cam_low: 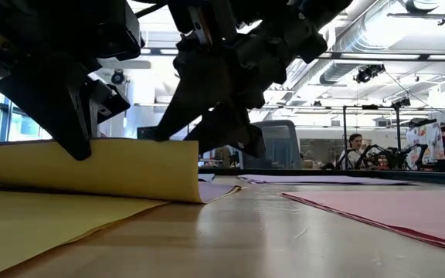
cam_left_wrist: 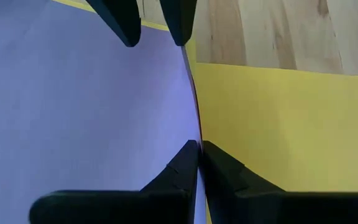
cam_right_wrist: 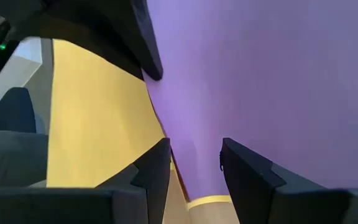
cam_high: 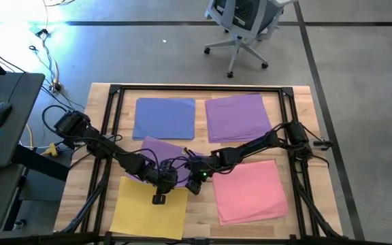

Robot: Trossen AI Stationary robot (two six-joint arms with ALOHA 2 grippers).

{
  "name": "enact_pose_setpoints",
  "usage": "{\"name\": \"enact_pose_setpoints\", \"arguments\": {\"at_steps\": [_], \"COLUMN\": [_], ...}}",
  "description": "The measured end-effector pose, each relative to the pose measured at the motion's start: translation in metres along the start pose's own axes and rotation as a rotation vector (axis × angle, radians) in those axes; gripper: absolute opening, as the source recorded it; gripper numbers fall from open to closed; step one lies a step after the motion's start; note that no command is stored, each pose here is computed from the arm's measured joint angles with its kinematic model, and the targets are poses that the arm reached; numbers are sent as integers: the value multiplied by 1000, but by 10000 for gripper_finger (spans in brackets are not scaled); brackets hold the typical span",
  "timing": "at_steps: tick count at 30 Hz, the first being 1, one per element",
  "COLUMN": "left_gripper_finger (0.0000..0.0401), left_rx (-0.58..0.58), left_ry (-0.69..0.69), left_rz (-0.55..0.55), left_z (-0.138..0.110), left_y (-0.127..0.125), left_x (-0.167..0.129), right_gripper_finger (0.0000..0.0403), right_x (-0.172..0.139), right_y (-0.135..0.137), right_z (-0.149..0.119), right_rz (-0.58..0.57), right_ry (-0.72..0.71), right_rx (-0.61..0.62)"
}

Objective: Organize paper
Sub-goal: Stack the violet paper on the top right violet paper

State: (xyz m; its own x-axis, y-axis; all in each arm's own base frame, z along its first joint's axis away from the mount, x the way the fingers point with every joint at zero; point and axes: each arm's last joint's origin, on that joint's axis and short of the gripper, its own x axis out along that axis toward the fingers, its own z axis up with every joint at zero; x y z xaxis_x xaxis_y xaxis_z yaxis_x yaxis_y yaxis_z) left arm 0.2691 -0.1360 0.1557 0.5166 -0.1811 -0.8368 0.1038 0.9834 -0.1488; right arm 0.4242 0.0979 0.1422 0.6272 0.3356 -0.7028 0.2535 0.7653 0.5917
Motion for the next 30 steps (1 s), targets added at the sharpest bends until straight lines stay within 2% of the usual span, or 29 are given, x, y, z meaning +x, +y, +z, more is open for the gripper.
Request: {"name": "enact_pose_setpoints", "arguments": {"at_steps": [13, 30], "left_gripper_finger": [0, 0], "left_rx": [0, -1], "left_ry": [0, -1], "left_rz": [0, 4], "left_z": [0, 0], "left_y": [0, 1], "left_x": [0, 0], "right_gripper_finger": [126, 125], "right_x": [-1, -4], "right_y": [-1, -7], "right_z": [4, 10], "right_rz": [77, 87], "right_ry": [41, 43], "right_rx": [4, -13]}}
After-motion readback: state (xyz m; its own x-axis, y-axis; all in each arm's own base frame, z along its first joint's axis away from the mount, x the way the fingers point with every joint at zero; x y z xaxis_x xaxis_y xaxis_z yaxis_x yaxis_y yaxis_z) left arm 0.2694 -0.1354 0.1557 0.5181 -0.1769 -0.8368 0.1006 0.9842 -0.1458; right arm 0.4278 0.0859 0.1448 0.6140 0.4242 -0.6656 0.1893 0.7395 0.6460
